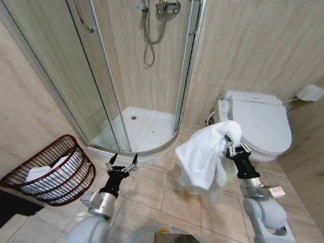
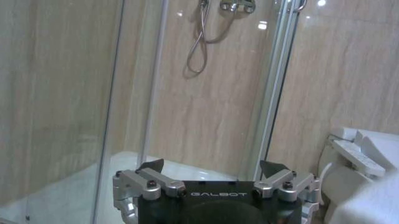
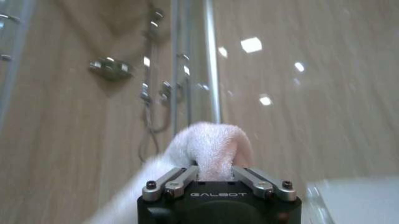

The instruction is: Discard the used towel into the hamper.

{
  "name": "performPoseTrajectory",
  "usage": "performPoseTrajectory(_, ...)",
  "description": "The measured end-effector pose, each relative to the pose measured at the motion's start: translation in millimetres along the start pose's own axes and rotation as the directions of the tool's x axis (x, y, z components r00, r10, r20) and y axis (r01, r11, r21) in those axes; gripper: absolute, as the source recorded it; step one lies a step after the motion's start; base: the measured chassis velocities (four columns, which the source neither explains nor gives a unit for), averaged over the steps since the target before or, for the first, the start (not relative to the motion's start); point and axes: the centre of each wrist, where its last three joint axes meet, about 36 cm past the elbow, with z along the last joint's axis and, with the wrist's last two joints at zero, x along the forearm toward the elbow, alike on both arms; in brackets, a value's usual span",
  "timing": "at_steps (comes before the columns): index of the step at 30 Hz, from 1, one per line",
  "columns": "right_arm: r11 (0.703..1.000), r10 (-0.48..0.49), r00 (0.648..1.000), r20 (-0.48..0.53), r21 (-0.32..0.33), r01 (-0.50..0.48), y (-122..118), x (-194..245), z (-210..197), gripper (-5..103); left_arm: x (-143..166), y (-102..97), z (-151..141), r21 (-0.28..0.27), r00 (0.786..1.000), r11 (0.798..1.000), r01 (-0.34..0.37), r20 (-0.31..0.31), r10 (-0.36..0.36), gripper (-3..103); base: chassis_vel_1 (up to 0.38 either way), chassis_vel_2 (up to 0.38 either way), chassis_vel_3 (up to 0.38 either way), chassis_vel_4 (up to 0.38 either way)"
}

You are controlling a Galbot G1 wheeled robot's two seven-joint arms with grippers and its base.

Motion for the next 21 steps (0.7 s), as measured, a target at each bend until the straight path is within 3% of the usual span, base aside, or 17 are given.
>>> performPoseTrajectory(9, 0.996, -0.067, 0.981, 0.181, 0.069, 0.055, 11.4, -25.3, -71.3, 8, 0.0, 0.0, 0.0, 0.0, 1.0, 1.0, 0.0, 0.0, 0.0, 100, 0.0, 0.0, 0.0, 0.0)
performPoseTrajectory(21, 0.992, -0.107, 0.971, 0.212, 0.086, 0.09, 16.6, -20.3, -80.4, 8, 0.0, 0.0, 0.0, 0.0, 1.0, 1.0, 0.0, 0.0, 0.0, 100, 0.0, 0.0, 0.0, 0.0)
